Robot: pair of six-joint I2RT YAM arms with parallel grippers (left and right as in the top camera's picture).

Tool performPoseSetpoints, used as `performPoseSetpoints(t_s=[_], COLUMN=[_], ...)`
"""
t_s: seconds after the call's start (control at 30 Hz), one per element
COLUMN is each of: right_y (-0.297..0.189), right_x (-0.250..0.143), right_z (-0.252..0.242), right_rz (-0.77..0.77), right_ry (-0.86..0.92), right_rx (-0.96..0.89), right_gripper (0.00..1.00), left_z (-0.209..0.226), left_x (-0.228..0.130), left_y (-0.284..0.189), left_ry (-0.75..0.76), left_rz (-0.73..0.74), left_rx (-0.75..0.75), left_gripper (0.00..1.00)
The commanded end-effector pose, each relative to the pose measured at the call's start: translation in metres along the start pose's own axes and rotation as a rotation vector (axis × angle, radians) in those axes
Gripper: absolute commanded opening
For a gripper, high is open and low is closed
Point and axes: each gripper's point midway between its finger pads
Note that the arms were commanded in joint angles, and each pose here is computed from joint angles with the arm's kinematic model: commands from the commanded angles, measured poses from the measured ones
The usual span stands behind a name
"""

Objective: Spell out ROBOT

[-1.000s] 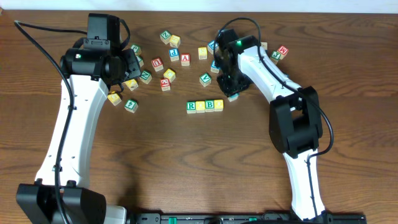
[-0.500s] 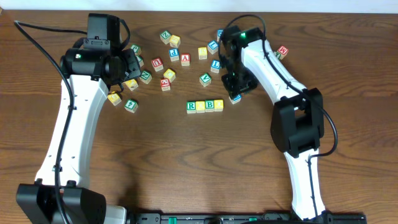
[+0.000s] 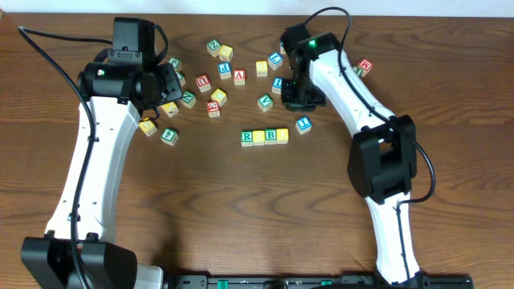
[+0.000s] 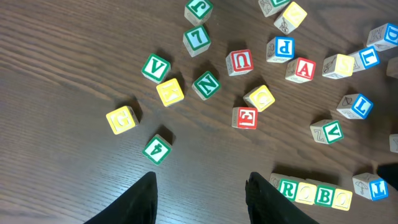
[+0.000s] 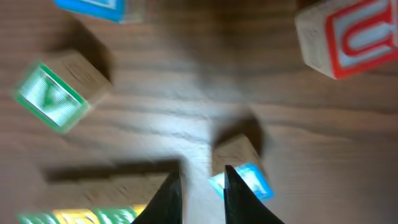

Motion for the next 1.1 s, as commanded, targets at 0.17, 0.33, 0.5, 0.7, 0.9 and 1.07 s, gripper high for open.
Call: performPoseSetpoints(t_s=[0.17,0.33,0.5,0.7,0.9,1.07], right_y=[0.019,0.031,0.031,0.029,0.024,0.023], right_x=[-0.015,-0.023,-0.027,-0.042,-0.044,-0.041], right_z=[0.009,-0.005,-0.011,-0.025,-0.047,-0.056], right_rz=[-0.014,0.008,0.029,0.09,0.119,0.138], right_ry=[0.104,0.122,0.126,0.078,0.004,-0.082], right_rx=[-0.035,-0.088,-0.106,-0.164,-0.235,-0.236], right_gripper=[0.15,0.09,0.05,0.08,0.14,0.16], left_z=[0.003,0.003,0.003,0.003,0.003,0.003], left_x=[-0.008,-0.009,-0.009,-0.009,-0.008,-0.008], left_y=[0.006,0.006,0.006,0.006,0.006,0.006], left_ry=[0.01,0.01,0.009,0.01,0.009,0.01], left_rz=[0.033,0.034,0.034,0.034,0.034,0.033], left_rx=[0.011,0.011,0.011,0.011,0.011,0.011], left_gripper=[0.45,0.46,0.46,0.46,0.46,0.46])
Point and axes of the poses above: each gripper's point midway between its finger pads, its own y axis out along the fingers, its own z axis along the line the jaws close on, x = y × z, and after that the axes turned 8 degrees about y, right-handed
